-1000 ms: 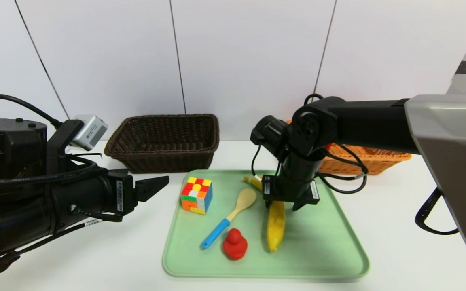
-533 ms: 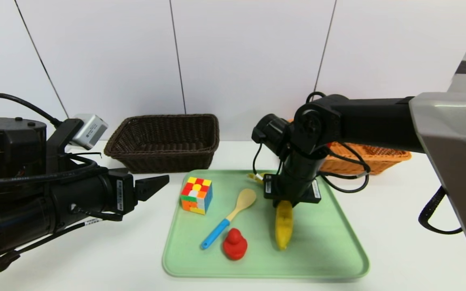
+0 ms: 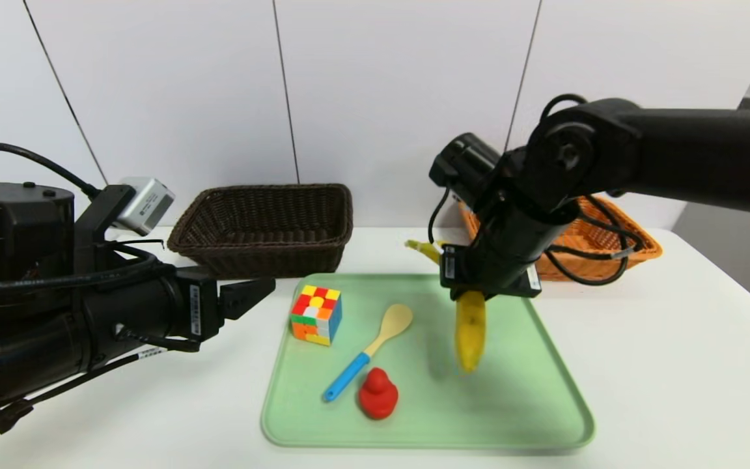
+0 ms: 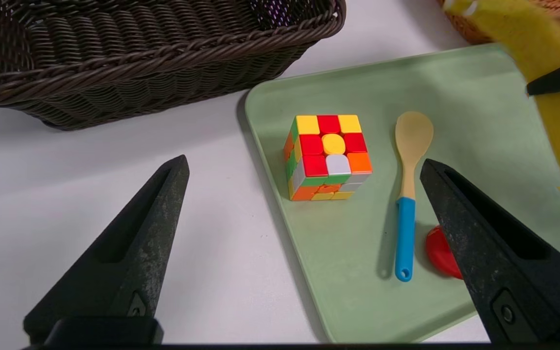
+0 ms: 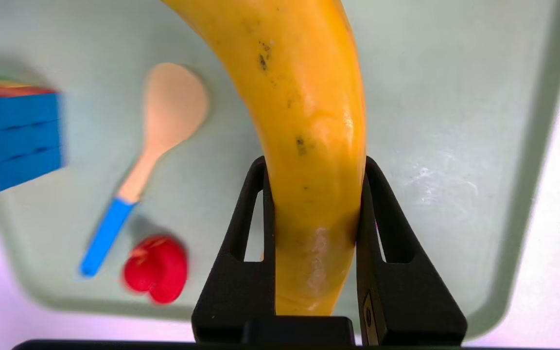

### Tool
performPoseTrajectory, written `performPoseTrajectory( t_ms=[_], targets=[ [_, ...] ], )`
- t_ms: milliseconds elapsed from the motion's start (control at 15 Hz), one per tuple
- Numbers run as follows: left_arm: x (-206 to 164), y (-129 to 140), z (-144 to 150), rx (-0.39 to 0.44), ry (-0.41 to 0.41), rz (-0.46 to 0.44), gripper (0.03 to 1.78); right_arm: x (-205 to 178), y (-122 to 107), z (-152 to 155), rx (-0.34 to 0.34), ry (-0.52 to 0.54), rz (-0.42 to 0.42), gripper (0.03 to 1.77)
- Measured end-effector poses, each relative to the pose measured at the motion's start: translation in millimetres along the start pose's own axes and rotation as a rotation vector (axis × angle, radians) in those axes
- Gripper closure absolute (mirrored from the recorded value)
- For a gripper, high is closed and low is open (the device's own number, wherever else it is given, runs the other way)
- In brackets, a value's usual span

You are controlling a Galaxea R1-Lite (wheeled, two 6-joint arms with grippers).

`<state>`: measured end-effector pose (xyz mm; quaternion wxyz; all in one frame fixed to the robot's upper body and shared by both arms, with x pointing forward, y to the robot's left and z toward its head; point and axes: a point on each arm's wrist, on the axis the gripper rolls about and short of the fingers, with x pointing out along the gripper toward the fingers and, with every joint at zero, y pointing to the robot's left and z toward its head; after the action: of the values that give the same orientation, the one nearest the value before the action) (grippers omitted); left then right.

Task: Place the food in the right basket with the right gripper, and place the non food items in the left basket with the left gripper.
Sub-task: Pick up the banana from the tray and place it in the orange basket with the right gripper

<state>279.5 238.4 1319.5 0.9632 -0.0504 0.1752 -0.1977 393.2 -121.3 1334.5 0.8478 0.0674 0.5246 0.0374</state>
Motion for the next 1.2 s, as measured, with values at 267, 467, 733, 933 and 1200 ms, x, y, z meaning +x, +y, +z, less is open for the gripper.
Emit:
performPoseTrajectory(
  t_ms=[267, 467, 733, 933, 1200],
  targets=[
    [0, -1, 2, -0.004, -0.007, -0.002, 0.12, -84, -21, 18, -0.016, -0.316, 0.189, 1.35],
    [0, 0, 2, -0.004, -0.004, -0.001, 0.12, -124, -69, 50, 0.112, -0.546, 0.283, 1.35],
    [1, 0, 1, -0.004, 0.0, -0.001, 0.12, -137, -153, 76, 0.425, -0.582, 0.342, 1.35],
    [2, -2, 0, -0.001, 0.01, -0.007, 0.12, -128, -206, 87, 0.649, -0.541, 0.384, 1.35],
    [6, -4, 0, 0.001, 0.016, -0.013, 0.12, -99, -234, 97, 0.842, -0.455, 0.383, 1.35]
  ],
)
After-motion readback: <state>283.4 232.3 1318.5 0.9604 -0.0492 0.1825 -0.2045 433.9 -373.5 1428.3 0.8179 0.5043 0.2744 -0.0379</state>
